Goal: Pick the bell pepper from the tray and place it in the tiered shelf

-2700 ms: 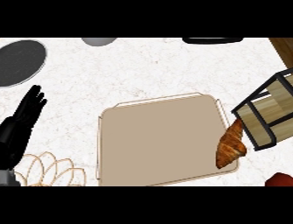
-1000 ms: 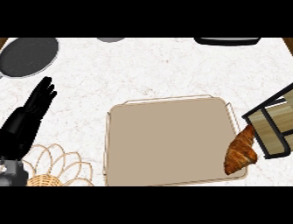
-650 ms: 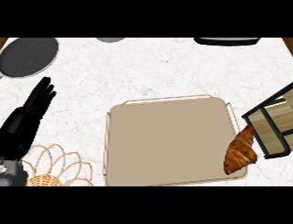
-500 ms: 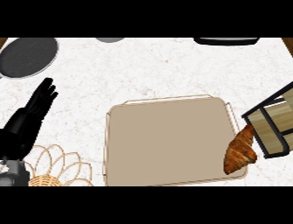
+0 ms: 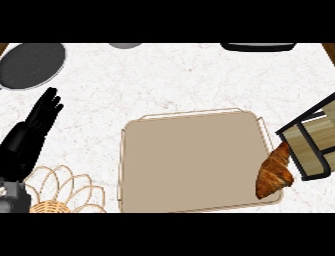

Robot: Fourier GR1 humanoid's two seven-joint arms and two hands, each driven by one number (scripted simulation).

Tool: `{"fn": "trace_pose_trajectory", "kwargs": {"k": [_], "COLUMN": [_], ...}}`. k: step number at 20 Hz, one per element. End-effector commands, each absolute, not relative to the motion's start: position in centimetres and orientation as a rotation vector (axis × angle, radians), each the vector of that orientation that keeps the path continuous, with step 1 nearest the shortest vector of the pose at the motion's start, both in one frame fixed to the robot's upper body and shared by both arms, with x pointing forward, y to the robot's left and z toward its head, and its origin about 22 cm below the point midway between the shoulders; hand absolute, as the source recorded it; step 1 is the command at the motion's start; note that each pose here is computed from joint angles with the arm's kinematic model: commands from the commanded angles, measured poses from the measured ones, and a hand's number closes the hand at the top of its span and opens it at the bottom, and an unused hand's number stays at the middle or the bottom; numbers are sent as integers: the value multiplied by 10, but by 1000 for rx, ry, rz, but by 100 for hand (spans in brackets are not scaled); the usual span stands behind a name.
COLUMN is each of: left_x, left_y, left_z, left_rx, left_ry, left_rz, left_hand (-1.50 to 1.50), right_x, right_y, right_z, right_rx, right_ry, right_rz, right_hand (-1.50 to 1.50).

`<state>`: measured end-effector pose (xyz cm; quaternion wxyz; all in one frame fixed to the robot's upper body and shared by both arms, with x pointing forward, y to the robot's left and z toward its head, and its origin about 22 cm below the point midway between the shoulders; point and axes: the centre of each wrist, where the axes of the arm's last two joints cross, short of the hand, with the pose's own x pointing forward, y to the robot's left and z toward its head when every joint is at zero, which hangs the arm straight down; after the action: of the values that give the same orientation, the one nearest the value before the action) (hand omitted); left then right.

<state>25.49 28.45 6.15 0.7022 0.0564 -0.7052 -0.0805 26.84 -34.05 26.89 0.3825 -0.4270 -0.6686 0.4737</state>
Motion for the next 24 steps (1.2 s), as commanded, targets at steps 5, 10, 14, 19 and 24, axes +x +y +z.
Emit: {"fn": "trace_pose_trajectory", "kwargs": {"k": [5, 10, 14, 19, 24], "left_x": [240, 247, 251, 244, 255], "left_y": [273, 274, 281, 271, 282], "left_z": [56, 54, 59, 53, 59], "left_rx": [112, 131, 130, 129, 131], "left_ry": [-1565, -1583, -1572, -1565, -1558], "left_rz": [-180, -186, -161, -187, -169], "left_hand": [0, 0, 0, 0, 0], "right_x": [271, 268, 256, 259, 258], "right_y": [-387, -419, -414, -415, -406], "right_z": [241, 263, 265, 295, 307], "right_rx": [-1215, -1447, -1658, -1648, -1523], "right_ry": [-1577, -1519, -1012, -1122, -1400], "right_rz": [1011, 725, 1403, 1046, 827], "right_hand": [150, 150, -150, -150, -150]}}
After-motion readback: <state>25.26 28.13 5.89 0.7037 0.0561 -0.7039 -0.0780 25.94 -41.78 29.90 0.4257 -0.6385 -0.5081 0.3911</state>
